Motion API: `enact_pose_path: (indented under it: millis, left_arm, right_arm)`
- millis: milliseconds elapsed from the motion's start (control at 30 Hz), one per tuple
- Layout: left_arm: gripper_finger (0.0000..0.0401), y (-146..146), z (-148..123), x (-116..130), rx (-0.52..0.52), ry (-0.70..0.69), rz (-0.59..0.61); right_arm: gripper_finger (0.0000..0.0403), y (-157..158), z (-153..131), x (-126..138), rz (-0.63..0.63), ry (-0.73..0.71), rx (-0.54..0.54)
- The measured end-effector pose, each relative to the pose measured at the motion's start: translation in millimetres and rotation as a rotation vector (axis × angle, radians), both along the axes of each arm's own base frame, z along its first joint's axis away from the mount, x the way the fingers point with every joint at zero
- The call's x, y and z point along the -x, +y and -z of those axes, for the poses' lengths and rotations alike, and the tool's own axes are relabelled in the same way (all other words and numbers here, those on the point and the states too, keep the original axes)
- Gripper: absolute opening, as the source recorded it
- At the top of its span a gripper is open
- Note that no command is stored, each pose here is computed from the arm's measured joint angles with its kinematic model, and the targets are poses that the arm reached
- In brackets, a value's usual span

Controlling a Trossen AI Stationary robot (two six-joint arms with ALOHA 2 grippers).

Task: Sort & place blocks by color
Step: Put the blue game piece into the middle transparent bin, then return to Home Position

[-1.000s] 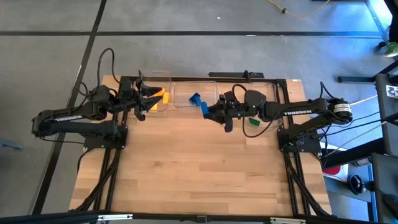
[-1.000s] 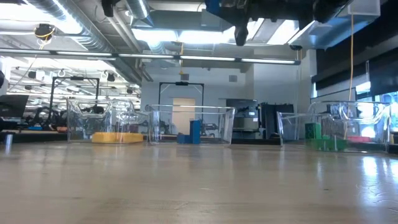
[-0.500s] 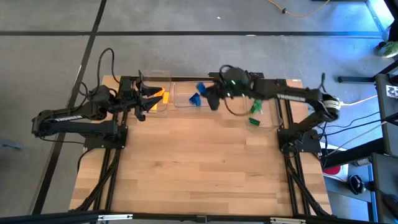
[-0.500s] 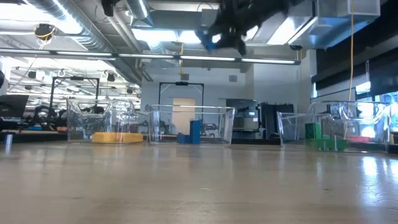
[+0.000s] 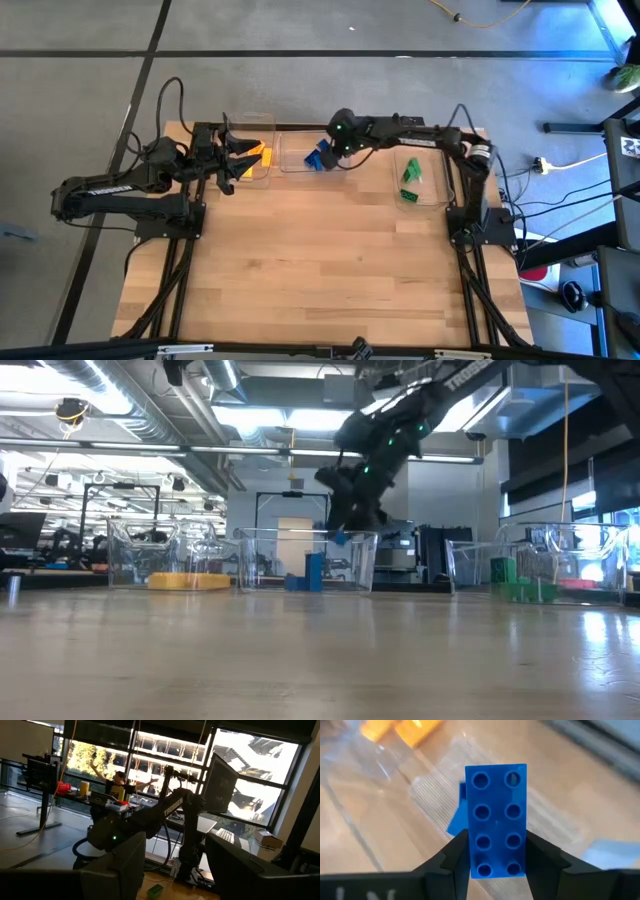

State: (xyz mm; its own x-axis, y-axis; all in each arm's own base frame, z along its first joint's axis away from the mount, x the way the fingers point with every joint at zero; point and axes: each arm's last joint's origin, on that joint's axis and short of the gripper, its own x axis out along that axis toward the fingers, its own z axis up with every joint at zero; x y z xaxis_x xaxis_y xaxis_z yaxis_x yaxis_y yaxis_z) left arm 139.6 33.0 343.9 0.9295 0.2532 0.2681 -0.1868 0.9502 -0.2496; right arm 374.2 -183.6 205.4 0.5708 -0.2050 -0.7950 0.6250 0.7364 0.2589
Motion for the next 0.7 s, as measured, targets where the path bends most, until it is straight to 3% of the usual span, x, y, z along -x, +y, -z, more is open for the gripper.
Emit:
enact_pose_path:
  millis: [133,533,700]
  left_arm:
    - [0.0197,0.0,0.0,0.0,0.000,0.000,0.000]
    - [0.0197,0.0,0.0,0.0,0.000,0.000,0.000]
    - [0.0197,0.0,-0.1,0.0,0.000,0.000,0.000]
  right_arm:
    - [0.0143,-1.2,12.4,-2.9,0.033,0.019,-0.033]
    - [0.0148,-2.9,13.1,-2.5,0.086,0.029,-0.015]
    - [0.0253,-2.9,13.1,-2.5,0.089,0.028,-0.017]
